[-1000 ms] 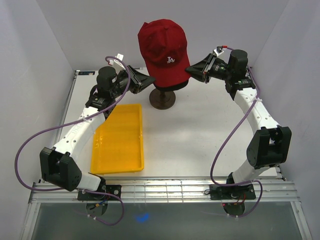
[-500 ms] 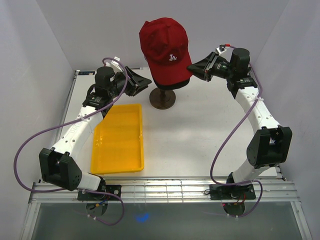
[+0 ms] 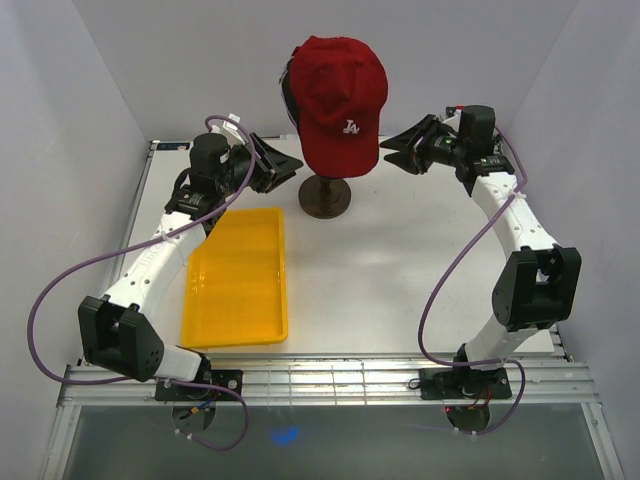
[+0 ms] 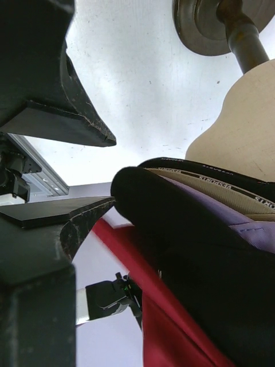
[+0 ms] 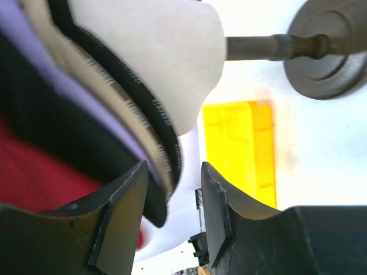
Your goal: Stack the hats
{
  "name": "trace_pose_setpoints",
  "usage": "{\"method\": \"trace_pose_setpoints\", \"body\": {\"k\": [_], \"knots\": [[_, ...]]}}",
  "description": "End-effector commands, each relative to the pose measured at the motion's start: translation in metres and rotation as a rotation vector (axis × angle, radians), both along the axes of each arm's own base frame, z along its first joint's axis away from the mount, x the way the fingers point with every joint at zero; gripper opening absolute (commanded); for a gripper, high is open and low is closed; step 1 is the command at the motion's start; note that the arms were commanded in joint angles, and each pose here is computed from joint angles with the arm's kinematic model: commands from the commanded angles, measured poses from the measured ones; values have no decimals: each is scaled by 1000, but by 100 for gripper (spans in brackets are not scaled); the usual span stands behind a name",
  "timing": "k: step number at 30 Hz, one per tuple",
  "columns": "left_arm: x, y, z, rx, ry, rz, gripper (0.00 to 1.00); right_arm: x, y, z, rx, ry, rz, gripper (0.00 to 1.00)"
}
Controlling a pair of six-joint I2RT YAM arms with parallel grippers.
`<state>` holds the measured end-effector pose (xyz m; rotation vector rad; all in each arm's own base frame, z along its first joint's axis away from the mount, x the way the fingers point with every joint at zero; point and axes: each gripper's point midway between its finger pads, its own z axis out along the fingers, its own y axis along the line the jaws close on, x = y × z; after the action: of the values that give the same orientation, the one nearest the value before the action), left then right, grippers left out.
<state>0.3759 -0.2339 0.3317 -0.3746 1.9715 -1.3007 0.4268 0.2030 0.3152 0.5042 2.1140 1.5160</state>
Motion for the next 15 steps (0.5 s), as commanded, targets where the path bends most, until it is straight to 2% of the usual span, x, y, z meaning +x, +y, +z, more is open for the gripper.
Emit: {"method": "trace_pose_setpoints", "body": {"k": [1,10,15], "knots": [[-9,5,30,-16,-78,-4,50,2,-5,-3,-37,-10,-24,48],[-10,7,36,-27,-97,-6,50,3,-11,21,-61,-58,-55,49],[-14,12,66,-11,-181,-8,51,4,-28,35,-80,-87,-111,49]]}}
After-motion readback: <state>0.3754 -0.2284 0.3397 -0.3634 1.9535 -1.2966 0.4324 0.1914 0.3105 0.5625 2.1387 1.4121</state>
